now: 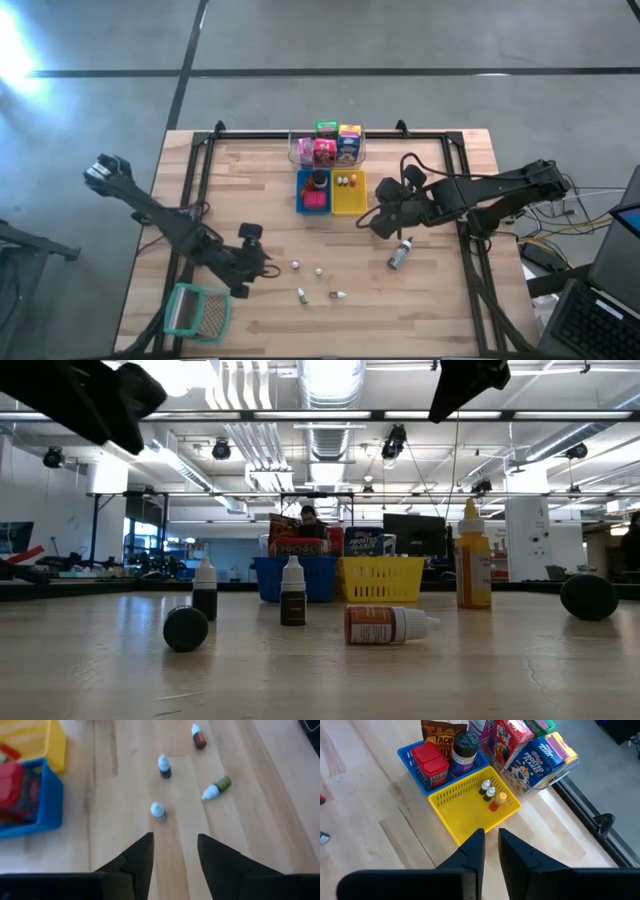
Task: Pick & Place Kitchen Items
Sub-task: Put the small red food coloring bottle into the yellow bin
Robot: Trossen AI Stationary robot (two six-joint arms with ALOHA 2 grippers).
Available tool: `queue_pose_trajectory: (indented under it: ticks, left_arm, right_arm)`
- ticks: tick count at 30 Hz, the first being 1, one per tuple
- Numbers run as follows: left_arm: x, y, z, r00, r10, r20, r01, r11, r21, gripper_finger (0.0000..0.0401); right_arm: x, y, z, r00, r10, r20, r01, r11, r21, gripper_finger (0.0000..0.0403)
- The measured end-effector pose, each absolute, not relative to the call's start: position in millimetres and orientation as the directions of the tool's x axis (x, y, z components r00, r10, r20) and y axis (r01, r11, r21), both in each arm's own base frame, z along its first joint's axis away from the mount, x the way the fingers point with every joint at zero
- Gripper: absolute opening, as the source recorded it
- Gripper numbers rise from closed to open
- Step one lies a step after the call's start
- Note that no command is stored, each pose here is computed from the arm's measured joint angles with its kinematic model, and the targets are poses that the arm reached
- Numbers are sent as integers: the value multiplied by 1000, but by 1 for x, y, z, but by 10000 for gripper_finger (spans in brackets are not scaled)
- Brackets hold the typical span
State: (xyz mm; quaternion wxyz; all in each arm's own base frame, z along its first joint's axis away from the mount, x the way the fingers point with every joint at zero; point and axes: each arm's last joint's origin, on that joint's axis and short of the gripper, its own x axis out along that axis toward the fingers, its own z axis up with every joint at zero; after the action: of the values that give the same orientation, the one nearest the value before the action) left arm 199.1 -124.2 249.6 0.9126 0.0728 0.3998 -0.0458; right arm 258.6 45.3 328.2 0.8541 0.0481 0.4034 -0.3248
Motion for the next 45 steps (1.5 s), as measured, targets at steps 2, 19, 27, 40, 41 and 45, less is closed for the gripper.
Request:
queue_pose_trajectory:
  ticks: [2,19,27,40,41,45]
  left_arm:
    - [207,-128,243,675,-31,-737,167,980,112,158]
    - [258,-112,206,617,-90,-782,219,974,62,163]
    - [268,-102,197,593,-96,-799,204,978,34,163]
    - [251,-90,166,585,-98,-805,140,990,-19,163]
    - [249,-90,162,598,-104,-795,137,990,-27,163]
    - [244,-88,148,666,-130,-734,139,989,-49,163]
  right_arm:
    - [259,45,328,463,-516,-721,593,785,-180,58]
    - [259,46,328,464,-515,-721,592,785,-180,90]
    - [259,46,328,465,-515,-720,577,794,-194,61]
    - [259,46,328,467,-514,-719,566,799,-203,61]
    - [259,46,328,467,-514,-719,566,799,-204,64]
    - [259,46,328,468,-514,-719,566,799,-203,76]
